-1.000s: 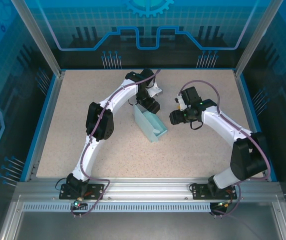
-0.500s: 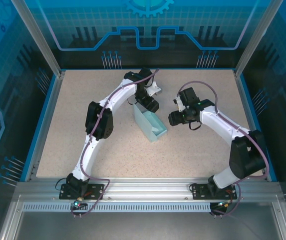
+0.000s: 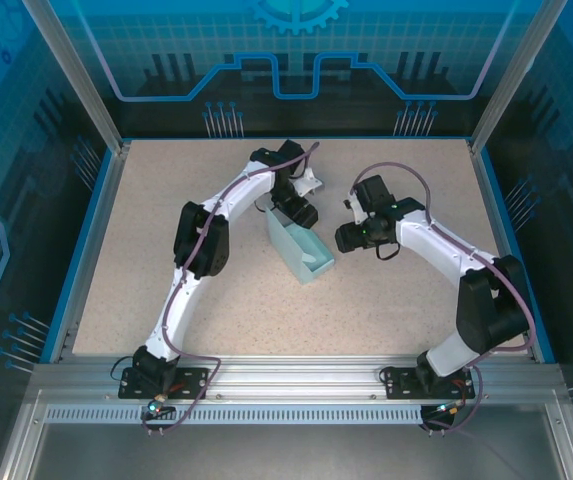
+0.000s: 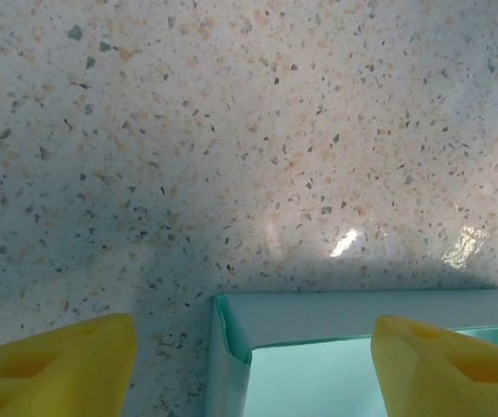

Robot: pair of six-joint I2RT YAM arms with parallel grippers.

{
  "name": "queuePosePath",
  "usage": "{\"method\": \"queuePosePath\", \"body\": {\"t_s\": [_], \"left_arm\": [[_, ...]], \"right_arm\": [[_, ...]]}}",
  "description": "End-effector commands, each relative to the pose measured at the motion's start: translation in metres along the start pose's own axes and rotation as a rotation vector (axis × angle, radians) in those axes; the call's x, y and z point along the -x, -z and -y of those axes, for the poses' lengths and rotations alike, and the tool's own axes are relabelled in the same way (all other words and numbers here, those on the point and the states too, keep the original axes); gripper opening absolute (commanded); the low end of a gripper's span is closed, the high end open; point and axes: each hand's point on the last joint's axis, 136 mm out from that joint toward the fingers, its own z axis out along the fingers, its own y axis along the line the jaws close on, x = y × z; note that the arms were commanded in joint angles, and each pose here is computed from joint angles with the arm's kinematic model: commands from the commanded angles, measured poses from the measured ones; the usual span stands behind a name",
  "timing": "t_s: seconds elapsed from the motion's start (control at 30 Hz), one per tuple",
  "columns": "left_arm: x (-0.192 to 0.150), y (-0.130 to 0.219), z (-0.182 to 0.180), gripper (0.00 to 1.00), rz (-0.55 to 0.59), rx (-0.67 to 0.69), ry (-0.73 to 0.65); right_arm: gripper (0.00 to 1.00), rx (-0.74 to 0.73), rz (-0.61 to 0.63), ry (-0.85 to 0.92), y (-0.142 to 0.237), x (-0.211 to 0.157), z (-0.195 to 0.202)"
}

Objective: Fold the paper box

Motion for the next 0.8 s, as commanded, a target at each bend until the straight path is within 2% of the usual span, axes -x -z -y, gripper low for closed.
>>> {"method": "queuePosePath", "body": {"t_s": [0.0, 0.37, 0.77], "left_arm": [[0.001, -0.003, -0.004, 0.73, 0.013, -0.030, -0.012], [0.013, 0.013, -0.003, 0.73, 0.062, -0.049, -0.016], [0.037, 0.060, 0.003, 0.74, 0.163, -0.007, -0.048]], "right_arm": [[0.69, -0.003, -0.007, 0.008, 0.002, 0.004, -0.006], [0.70, -0.009, -0.022, 0.023, -0.002, 0.006, -0.008], [0.70, 0.001, 0.028, 0.031, 0.007, 0.013, -0.010]]}}
